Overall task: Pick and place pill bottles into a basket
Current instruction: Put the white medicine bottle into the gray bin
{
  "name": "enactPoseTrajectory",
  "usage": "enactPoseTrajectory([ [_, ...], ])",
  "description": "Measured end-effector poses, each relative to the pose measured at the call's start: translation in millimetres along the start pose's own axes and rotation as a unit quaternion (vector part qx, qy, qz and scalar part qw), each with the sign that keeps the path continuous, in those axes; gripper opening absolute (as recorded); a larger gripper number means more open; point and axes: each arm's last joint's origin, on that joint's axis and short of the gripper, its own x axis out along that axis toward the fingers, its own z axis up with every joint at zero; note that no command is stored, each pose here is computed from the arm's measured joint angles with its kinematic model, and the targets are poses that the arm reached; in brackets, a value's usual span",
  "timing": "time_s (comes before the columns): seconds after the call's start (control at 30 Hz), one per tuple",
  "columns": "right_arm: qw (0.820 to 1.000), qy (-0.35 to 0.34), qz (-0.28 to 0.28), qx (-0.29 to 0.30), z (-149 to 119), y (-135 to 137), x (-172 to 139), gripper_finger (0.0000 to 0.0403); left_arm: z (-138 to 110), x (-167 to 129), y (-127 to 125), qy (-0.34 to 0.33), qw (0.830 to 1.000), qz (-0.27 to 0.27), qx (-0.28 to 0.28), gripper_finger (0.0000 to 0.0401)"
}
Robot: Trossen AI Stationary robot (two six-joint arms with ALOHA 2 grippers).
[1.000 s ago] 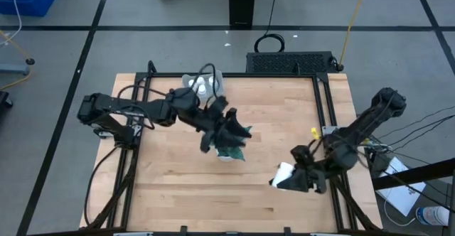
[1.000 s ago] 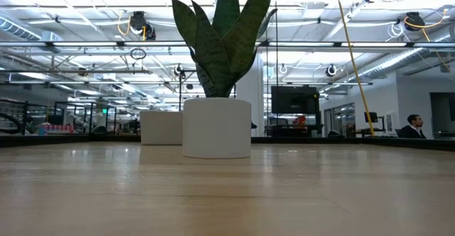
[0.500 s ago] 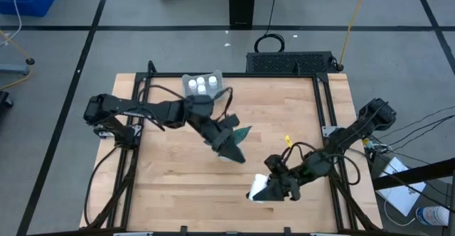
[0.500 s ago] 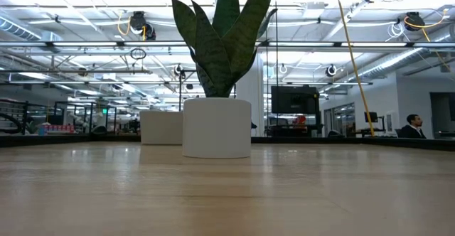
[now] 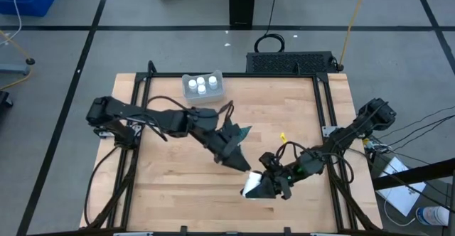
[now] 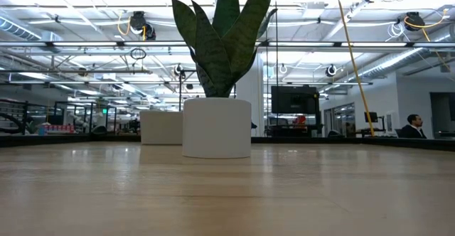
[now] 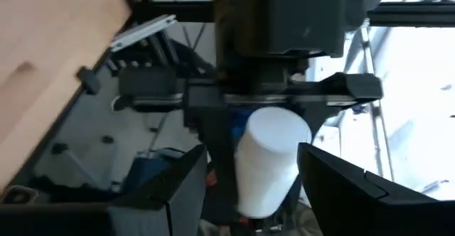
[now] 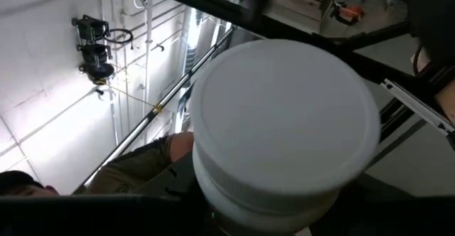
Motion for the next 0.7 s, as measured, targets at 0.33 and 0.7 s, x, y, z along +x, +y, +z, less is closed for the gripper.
enactPoseTrajectory([
  [0.33, 1.000, 0.003, -0.008, 0.004, 4.1, -3.0, 0.7, 0.0161, -2.6, 19.9, 0.4, -0.001, 0.999, -0.050, 0.004, 0.0231],
  [0.7, 0.999, 0.008, -0.028, 0.017, 7.2, -8.6, 1.4, 0.0160, -6.3, 28.9, 7.1, 0.011, 0.999, -0.041, 0.005, 0.0330],
])
